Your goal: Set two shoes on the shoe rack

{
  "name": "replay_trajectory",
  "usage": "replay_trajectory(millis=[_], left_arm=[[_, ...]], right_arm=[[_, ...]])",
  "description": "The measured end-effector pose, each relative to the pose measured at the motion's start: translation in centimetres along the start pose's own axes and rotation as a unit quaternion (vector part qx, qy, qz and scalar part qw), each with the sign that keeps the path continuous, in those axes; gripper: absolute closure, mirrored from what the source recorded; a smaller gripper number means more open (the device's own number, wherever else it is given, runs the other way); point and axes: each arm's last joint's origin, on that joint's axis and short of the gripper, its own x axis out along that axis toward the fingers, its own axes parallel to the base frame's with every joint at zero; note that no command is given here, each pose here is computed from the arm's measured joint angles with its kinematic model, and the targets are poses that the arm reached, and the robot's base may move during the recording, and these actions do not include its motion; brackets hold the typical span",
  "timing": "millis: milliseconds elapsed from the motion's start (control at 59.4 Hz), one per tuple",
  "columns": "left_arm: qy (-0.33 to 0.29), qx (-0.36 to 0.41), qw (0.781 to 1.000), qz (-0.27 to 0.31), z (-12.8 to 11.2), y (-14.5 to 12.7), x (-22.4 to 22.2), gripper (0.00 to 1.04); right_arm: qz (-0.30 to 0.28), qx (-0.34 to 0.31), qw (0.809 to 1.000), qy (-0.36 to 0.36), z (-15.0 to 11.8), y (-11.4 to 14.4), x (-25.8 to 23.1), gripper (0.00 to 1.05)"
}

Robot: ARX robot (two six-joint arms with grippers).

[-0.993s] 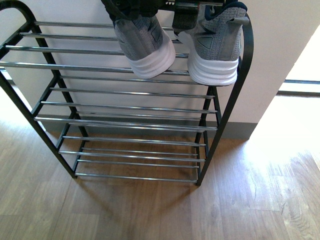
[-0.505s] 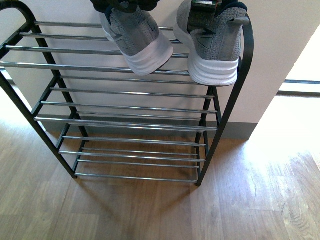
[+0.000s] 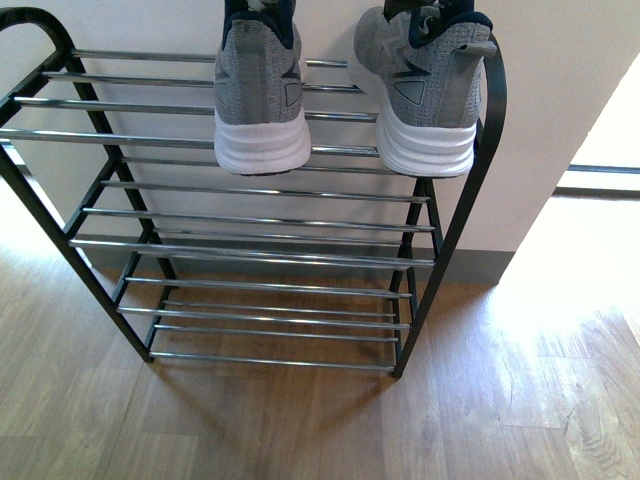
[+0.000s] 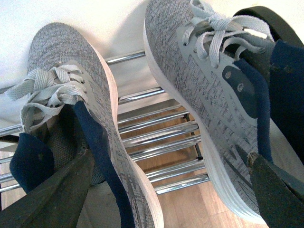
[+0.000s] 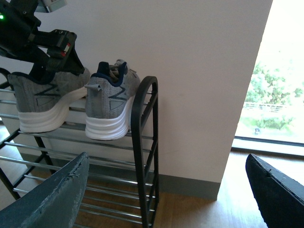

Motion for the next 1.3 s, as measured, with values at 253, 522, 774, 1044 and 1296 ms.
replay_trajectory(millis=[253, 522, 774, 1044, 1296], left_arm=[[-0.062, -0.006, 0.998, 0.014, 1.2, 0.1, -2.6, 0.09], [-0.168, 0.005, 0.985, 0.035, -0.4, -0.4, -8.3, 0.09], [-0.258, 0.002, 0.963, 0.074, -3.9, 1.3, -15.1, 0.09], [-0.289, -0.034, 0.949, 0.122, -8.9, 2.9, -18.8, 0.09], [-0.302, -0.058, 0.938, 0.161, -14.6, 2.7, -20.2, 0.09]], right_arm=[[0.0, 0.0, 1.0, 0.0, 0.0, 0.0, 0.0, 0.09], [0.0, 0.0, 1.0, 0.0, 0.0, 0.0, 0.0, 0.09], [0.0, 0.0, 1.0, 0.0, 0.0, 0.0, 0.0, 0.09], [0.0, 0.0, 1.0, 0.0, 0.0, 0.0, 0.0, 0.09], [0.0, 0.0, 1.0, 0.0, 0.0, 0.0, 0.0, 0.09]])
